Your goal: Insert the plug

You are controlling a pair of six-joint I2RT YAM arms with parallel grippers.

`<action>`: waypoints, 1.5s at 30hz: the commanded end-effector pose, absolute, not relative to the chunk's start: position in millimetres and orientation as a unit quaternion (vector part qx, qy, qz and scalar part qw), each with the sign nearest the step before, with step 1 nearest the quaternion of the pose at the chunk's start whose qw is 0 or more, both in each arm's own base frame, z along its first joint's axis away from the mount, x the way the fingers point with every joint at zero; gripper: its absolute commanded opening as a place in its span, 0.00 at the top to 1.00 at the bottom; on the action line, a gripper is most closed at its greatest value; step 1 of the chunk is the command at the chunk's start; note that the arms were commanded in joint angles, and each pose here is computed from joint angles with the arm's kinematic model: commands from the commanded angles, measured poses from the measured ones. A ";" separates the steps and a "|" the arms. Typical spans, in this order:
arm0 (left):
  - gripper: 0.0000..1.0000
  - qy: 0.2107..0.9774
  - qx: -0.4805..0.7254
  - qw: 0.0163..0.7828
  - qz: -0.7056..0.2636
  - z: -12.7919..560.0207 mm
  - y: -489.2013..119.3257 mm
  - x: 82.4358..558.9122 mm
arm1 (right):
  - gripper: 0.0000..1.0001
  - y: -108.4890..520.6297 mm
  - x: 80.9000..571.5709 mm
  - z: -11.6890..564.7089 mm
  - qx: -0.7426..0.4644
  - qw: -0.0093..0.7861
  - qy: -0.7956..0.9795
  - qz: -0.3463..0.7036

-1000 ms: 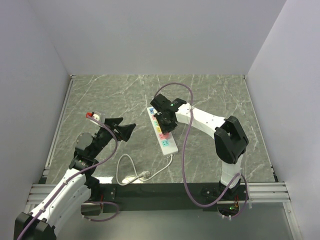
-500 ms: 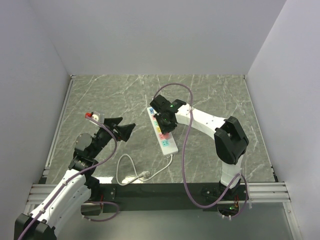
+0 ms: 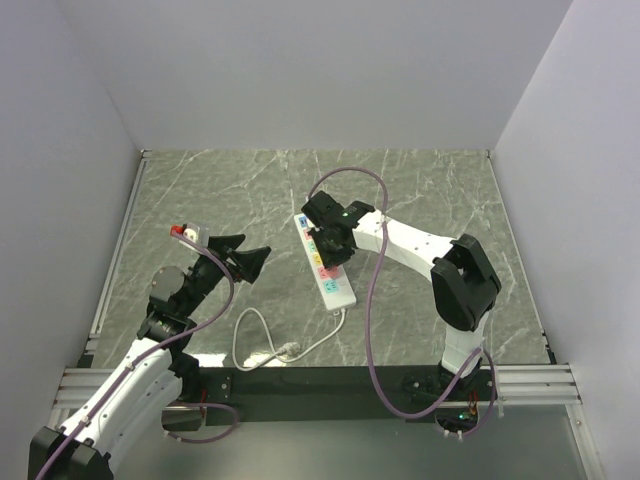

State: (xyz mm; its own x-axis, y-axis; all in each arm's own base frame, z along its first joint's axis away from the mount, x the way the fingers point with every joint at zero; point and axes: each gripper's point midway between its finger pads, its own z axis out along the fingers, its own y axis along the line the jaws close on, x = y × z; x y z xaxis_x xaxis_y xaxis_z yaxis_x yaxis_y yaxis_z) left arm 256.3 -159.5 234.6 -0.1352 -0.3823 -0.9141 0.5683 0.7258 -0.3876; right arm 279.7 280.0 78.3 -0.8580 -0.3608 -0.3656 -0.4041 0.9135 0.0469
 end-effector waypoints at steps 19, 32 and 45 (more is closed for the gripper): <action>0.06 0.647 0.078 0.659 -0.376 240.7 -161.6 252.6 | 1.00 282.8 240.6 9.6 -0.212 0.088 0.972 0.056; 0.06 0.645 0.079 0.660 -0.377 241.7 -161.2 251.4 | 1.00 279.5 228.5 -8.2 -0.219 0.066 0.972 0.045; 0.06 0.647 0.078 0.659 -0.377 240.8 -161.4 251.9 | 1.00 284.5 219.1 -22.4 -0.212 0.053 0.974 0.067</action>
